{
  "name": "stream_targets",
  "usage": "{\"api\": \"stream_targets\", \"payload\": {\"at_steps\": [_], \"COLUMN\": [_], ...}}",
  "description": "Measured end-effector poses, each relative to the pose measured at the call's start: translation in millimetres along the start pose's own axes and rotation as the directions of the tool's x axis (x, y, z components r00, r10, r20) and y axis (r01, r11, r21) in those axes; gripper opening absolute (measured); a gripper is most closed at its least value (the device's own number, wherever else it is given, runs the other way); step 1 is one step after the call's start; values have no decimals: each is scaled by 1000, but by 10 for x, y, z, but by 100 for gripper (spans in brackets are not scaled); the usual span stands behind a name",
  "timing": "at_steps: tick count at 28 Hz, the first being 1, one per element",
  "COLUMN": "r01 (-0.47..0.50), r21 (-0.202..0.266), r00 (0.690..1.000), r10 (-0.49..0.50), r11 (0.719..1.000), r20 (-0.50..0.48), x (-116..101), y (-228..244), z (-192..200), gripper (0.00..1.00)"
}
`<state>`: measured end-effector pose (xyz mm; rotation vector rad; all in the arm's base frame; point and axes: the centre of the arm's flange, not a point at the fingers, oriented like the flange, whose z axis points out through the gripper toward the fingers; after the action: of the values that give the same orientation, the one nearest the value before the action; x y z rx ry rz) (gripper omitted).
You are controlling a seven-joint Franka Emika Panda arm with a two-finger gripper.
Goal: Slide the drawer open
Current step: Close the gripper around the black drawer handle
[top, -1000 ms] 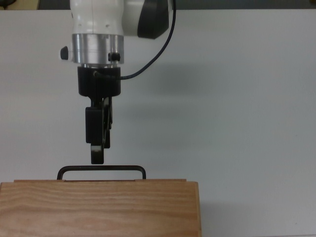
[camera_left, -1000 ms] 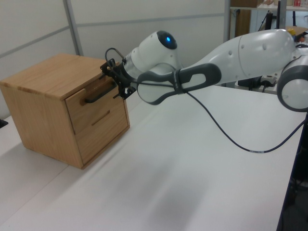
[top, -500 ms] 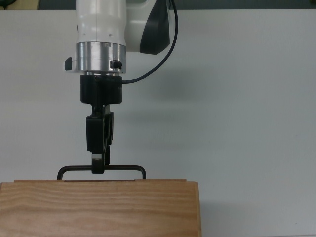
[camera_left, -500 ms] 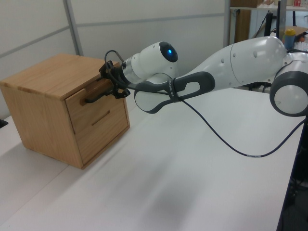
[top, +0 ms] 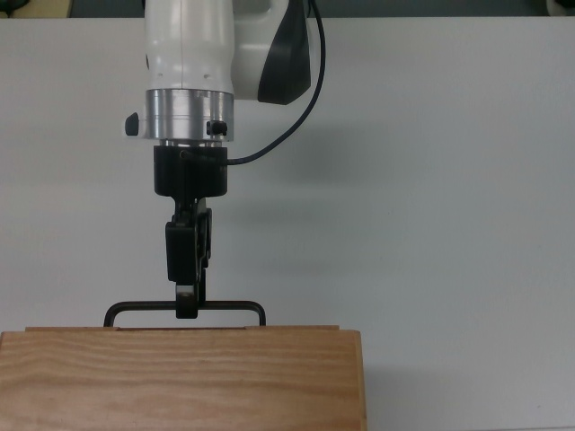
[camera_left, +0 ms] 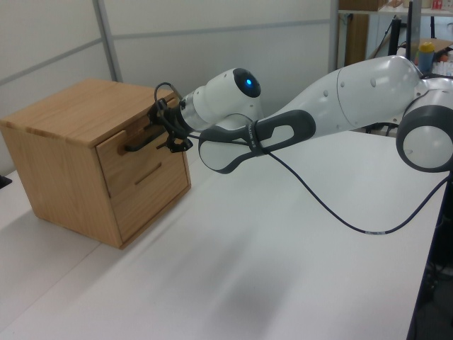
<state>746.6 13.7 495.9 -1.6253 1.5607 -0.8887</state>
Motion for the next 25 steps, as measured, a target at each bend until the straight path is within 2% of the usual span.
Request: {"api": "stream_targets", "payload": {"at_steps": [6, 7, 8, 9, 11, 25], "r01": [0, 0, 0, 0, 2, 3], "r21": [-7, -9, -7, -5, -6, -8], "r00": [1000, 1000, 1000, 1000, 1000, 1000], "r10": [0, 0, 0, 0, -2, -3], "r11": [1000, 1000, 1000, 1000, 1000, 1000], "r20": [-1, -1, -1, -1, -1, -2], "x": [4, 5, 5, 5, 4, 7], "y": [18, 21, 13, 2, -7, -10], "z": [9, 11, 6, -1, -9, -21], "gripper": [37, 29, 27, 21, 16, 16]}}
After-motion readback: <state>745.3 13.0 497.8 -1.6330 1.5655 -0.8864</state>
